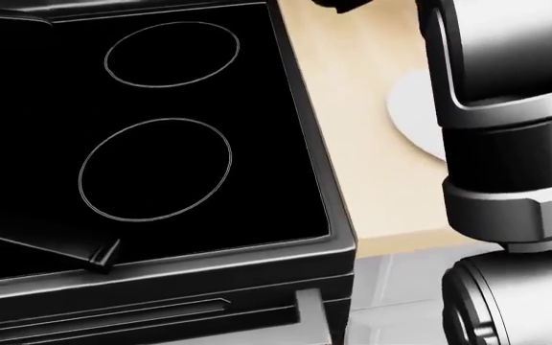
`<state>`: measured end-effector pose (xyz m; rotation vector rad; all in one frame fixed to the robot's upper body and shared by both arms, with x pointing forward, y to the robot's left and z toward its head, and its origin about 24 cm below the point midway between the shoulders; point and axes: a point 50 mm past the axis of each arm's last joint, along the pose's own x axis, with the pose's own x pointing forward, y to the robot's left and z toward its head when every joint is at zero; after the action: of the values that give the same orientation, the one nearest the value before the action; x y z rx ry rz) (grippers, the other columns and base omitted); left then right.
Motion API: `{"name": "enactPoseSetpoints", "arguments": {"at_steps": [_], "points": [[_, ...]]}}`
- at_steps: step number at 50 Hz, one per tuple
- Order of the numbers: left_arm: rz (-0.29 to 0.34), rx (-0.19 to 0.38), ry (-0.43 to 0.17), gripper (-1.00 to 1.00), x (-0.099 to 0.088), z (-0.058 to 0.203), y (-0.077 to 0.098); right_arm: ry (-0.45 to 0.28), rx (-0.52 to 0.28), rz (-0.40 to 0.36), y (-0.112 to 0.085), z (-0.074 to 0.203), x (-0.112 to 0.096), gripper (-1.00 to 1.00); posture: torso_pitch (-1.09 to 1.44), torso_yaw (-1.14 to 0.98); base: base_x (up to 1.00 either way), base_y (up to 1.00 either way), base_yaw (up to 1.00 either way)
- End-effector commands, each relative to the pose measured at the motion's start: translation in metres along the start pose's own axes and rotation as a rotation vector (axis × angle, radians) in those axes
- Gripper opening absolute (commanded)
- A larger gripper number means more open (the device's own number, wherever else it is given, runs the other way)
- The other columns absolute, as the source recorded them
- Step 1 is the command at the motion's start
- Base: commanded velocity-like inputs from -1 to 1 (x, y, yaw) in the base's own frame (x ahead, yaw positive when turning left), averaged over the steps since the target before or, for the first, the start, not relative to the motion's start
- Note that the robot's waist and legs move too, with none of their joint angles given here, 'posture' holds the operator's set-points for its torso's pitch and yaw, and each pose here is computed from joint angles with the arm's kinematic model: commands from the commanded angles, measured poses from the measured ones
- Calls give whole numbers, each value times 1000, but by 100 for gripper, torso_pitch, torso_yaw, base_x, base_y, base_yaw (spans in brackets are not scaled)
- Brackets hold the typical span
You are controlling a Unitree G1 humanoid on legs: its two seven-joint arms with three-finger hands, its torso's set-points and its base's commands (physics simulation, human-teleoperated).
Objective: Pick the lime from the plate and place it in the pan.
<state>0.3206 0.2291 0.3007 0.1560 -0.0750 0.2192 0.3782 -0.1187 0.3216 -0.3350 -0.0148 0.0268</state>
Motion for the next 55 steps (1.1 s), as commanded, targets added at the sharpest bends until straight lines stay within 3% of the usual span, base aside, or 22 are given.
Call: {"name": "enactPoseSetpoints", "arguments": {"at_steps": [1, 55], "points": [[-4, -2, -105, 100, -6, 21, 0, -123, 2, -64, -14, 28, -10, -100, 0, 0, 0, 30, 0], [-19, -3, -99, 100, -4, 15, -6, -113, 14, -50, -7, 20, -10, -100, 0, 0, 0, 28, 4]]}}
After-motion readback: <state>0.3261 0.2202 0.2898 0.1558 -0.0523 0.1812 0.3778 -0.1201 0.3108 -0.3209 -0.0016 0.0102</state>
